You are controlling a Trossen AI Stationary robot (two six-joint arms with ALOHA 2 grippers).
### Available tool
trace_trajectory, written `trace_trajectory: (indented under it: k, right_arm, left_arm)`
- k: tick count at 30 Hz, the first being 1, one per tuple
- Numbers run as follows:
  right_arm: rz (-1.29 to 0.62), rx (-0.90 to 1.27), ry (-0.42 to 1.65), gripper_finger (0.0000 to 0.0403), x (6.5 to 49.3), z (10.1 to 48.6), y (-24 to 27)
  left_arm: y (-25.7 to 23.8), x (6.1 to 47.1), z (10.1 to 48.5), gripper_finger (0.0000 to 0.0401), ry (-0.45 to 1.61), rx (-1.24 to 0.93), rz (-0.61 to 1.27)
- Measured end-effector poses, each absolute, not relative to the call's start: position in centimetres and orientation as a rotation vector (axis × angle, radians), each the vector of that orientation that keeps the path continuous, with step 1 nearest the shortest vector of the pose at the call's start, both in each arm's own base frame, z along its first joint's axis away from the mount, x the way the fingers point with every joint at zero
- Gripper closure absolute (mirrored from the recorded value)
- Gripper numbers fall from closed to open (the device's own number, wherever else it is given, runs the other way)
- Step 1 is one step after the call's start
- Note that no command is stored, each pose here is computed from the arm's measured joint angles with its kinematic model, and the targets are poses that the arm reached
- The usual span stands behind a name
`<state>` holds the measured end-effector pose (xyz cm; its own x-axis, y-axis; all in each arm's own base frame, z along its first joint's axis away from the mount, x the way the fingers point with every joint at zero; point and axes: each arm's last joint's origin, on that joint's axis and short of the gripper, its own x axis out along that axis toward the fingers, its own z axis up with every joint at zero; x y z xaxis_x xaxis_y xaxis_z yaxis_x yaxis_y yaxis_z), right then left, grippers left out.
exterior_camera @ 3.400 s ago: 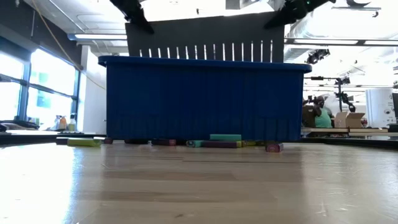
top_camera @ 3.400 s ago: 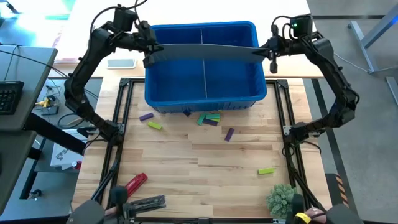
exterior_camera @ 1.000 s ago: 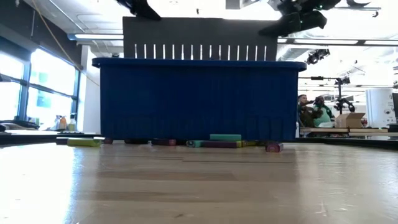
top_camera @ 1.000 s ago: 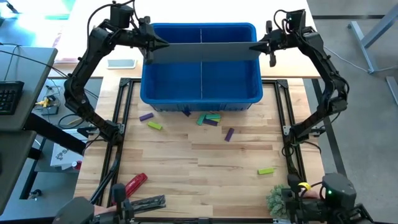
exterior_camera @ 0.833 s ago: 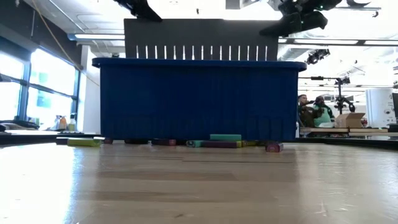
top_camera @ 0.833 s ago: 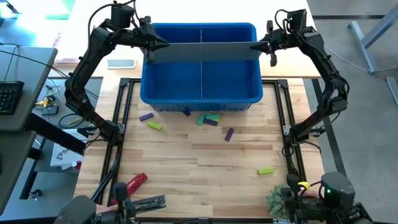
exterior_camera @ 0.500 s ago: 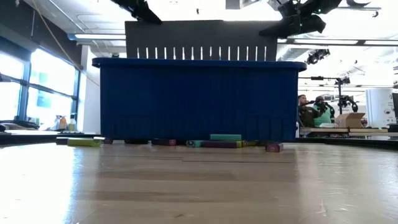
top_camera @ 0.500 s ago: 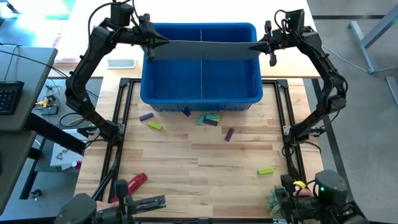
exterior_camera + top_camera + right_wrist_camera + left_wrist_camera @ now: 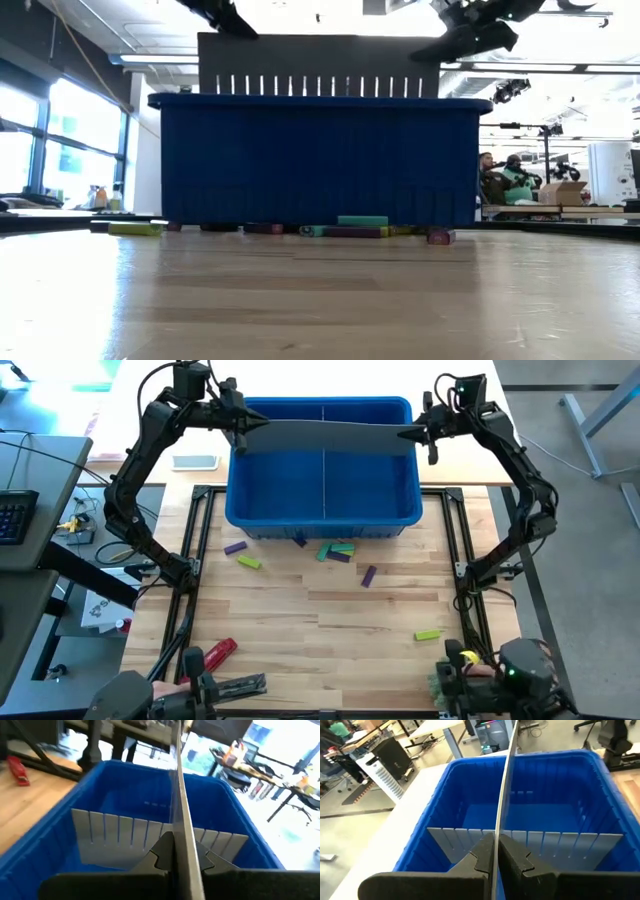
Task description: Sort blocks
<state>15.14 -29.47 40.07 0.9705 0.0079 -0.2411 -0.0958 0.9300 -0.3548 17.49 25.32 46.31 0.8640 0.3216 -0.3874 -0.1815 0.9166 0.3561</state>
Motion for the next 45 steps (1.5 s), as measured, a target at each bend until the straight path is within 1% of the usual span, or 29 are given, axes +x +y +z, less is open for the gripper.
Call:
trace_trajectory:
  k: [5, 12, 19, 29, 33, 38, 45]
  right_arm:
    - [0.053, -0.368, 0.246, 0.0403, 15.7, 40.2, -29.2]
    - [0.038, -0.278, 0.243, 0.0403, 15.3, 40.3, -29.2]
    - [0.027, -0.317, 0.260, 0.0403, 15.7, 40.8, -28.4]
    - [0.016, -0.293, 0.262, 0.0403, 15.9, 38.4, -29.1]
    - [-0.003, -0.310, 0.252, 0.0403, 15.5, 38.9, -29.0]
    - [-0.010, -0.352, 0.229, 0.0403, 14.8, 40.7, -27.4]
    - [-0.001, -0.335, 0.244, 0.0403, 14.6, 40.5, -27.1]
  left_arm:
    - [25.4, 17.4, 46.3, 0.0401, 0.453, 0.314, 0.266]
    - [25.3, 17.5, 46.4, 0.0401, 0.444, 0.317, 0.255]
    - [25.4, 17.5, 46.4, 0.0401, 0.441, 0.323, 0.263]
    - [25.4, 17.5, 46.4, 0.0401, 0.440, 0.315, 0.256]
    - [25.3, 17.5, 46.4, 0.0401, 0.436, 0.313, 0.248]
    - [25.3, 17.6, 46.4, 0.0401, 0.432, 0.312, 0.242]
    - [25.2, 17.6, 46.4, 0.0401, 0.415, 0.309, 0.213]
